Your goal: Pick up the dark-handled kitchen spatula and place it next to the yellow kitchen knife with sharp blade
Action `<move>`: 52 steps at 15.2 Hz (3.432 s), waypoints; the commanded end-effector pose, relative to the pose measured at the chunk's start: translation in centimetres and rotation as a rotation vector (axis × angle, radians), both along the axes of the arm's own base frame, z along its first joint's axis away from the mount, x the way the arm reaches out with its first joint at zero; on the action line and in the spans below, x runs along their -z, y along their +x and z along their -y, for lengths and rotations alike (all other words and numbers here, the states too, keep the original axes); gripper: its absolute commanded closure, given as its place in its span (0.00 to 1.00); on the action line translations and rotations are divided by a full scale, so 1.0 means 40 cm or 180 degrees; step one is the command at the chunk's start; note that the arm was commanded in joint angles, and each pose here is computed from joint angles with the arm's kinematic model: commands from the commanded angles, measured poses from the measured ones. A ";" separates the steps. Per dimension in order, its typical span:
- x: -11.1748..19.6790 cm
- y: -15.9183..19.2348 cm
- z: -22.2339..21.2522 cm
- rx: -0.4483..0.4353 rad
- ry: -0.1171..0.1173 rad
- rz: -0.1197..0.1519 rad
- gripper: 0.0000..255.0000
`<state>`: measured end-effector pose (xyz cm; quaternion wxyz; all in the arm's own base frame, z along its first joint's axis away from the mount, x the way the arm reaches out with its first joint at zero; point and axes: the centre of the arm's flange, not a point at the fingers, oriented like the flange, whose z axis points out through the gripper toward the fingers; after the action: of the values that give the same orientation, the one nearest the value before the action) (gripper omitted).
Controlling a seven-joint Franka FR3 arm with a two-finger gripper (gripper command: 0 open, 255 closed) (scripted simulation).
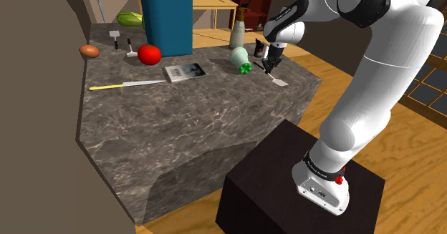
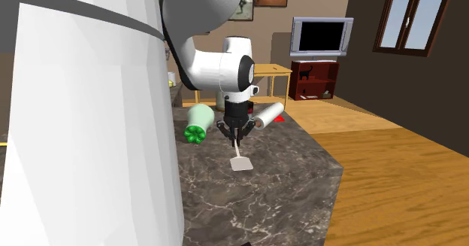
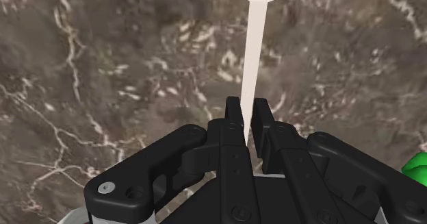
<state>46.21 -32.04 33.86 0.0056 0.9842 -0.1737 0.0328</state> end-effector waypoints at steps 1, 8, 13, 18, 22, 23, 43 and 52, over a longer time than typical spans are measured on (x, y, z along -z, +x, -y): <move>0.000 0.000 0.000 0.0000 0.0000 -0.0001 1.00; -0.053 0.000 0.000 0.0000 0.0000 -0.0001 1.00; -0.119 0.000 0.000 0.0000 0.0000 -0.0001 1.00; -0.185 0.000 0.000 0.0000 0.0000 -0.0001 1.00; -0.210 0.015 -0.064 0.0000 0.0000 -0.0001 1.00; -0.210 0.023 -0.096 0.0000 0.0000 -0.0001 1.00; -0.212 0.174 -0.739 0.0000 0.0000 -0.0001 1.00; -0.213 0.243 -1.028 0.0000 0.0000 -0.0001 1.00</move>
<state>55.35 7.80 42.26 0.0056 0.9844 -0.1728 0.0329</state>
